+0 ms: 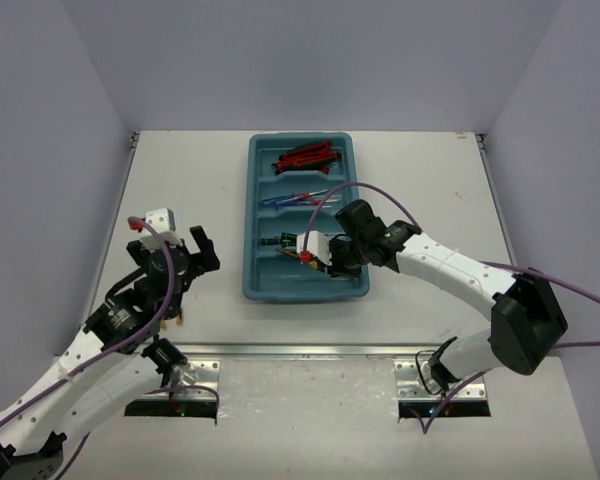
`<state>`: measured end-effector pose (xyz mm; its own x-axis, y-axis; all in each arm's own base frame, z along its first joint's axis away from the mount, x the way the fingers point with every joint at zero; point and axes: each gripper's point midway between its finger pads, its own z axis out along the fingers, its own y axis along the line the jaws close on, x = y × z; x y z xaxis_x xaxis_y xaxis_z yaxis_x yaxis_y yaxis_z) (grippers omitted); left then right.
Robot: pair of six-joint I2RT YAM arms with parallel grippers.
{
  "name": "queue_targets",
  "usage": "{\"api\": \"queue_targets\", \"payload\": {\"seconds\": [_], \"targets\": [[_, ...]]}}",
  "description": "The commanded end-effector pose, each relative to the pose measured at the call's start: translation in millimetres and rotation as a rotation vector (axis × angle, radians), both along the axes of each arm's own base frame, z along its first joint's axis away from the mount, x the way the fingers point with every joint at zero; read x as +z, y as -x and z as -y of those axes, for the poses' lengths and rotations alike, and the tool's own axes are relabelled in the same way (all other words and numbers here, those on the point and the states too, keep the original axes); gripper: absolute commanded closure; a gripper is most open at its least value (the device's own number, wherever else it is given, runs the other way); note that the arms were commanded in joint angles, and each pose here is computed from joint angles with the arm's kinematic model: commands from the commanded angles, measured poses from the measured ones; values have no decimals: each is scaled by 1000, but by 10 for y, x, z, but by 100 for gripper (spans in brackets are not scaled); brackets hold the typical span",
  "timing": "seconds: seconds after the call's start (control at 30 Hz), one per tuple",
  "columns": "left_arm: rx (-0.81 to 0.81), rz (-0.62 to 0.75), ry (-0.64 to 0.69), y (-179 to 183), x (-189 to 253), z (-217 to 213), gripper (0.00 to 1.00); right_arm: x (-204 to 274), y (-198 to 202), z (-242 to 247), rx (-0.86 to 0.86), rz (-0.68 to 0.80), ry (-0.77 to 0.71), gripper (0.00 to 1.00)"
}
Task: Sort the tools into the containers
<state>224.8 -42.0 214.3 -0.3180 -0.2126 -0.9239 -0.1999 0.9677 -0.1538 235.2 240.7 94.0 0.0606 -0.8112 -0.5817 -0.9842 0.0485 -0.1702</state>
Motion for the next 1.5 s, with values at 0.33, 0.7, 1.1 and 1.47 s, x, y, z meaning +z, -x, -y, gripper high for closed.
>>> {"api": "queue_targets", "payload": {"seconds": [0.33, 0.7, 1.1, 1.47], "targets": [[105, 71, 46, -5, 200, -171, 0, 243, -205, -143, 62, 124, -29, 74], [135, -16, 87, -94, 21, -52, 0, 819, -337, -176, -95, 270, -218, 54], [321, -322, 279, -294, -627, -512, 0, 1195, -340, 454, -788, 229, -598, 1], [531, -694, 373, -4, -1553, -595, 1, 622, -513, 1263, -1142, -44, -697, 1]]}}
